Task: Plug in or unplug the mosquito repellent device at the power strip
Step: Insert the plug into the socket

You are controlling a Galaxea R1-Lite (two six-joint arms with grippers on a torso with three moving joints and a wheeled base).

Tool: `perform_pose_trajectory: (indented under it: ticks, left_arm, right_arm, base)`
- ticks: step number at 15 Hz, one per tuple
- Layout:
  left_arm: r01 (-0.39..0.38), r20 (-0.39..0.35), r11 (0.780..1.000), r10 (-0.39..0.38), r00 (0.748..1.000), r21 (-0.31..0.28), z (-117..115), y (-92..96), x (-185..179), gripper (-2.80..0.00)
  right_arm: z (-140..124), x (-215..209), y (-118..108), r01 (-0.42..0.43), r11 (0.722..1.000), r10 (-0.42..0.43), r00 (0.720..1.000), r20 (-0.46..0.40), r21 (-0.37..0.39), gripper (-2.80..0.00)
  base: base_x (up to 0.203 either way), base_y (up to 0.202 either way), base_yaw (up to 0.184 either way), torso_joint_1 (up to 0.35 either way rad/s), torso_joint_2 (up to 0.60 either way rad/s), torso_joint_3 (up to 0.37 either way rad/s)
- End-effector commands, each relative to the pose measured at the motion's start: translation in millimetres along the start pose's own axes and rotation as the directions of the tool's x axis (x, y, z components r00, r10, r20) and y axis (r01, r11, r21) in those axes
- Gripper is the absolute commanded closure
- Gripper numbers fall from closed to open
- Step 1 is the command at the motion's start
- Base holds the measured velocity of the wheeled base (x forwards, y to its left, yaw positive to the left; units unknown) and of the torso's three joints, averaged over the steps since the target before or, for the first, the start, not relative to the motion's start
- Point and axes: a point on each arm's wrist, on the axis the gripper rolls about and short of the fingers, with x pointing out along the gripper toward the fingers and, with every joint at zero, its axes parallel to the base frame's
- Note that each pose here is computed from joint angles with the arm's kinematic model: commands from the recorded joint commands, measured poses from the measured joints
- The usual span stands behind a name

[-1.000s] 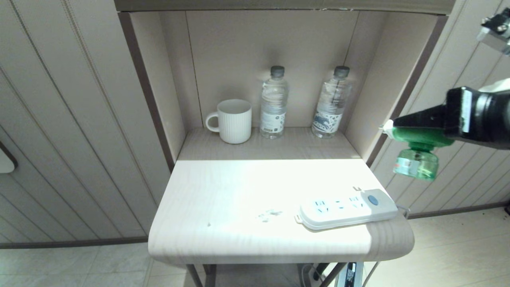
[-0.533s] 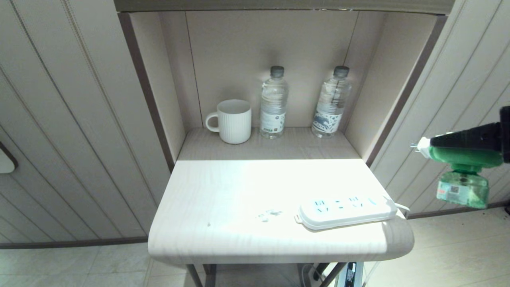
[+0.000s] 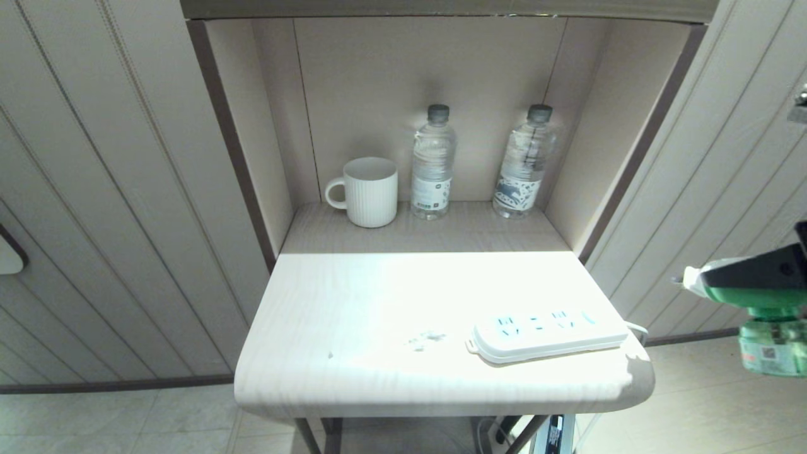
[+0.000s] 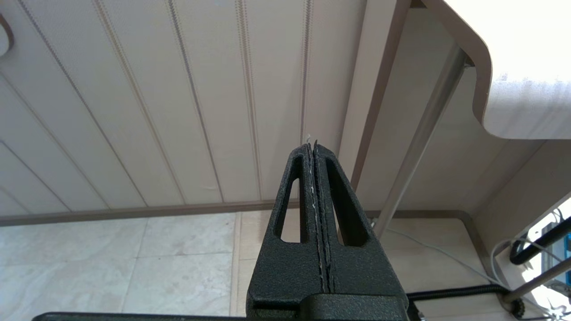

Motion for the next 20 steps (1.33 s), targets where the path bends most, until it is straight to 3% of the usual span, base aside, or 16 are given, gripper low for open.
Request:
perform_pose_trajectory:
  ticks: [1, 7, 20]
  left_arm:
    - [0.000, 0.000, 1.000, 0.000, 1.000, 0.000, 0, 0.0, 0, 0.00]
    - [0.000, 0.000, 1.000, 0.000, 1.000, 0.000, 0, 0.0, 0, 0.00]
    - [0.000, 0.000, 1.000, 0.000, 1.000, 0.000, 0, 0.0, 0, 0.00]
  right_arm:
    - [12, 26, 10, 0.005, 0.999, -0.008, 0.997, -0.079, -0.044, 0.00]
    - [8, 46, 23, -0.033, 0.994, 0.014, 0.986, -0.167, -0.108, 0.00]
    - [7, 47, 30, -0.101, 0.988, 0.079, 0.980, -0.181, -0.115, 0.00]
  base:
    - [0.000, 0.000, 0.000, 0.000, 0.00, 0.000]
    - [0.000, 0.000, 0.000, 0.000, 0.00, 0.000]
    - [0.000, 0.000, 0.000, 0.010, -0.03, -0.016]
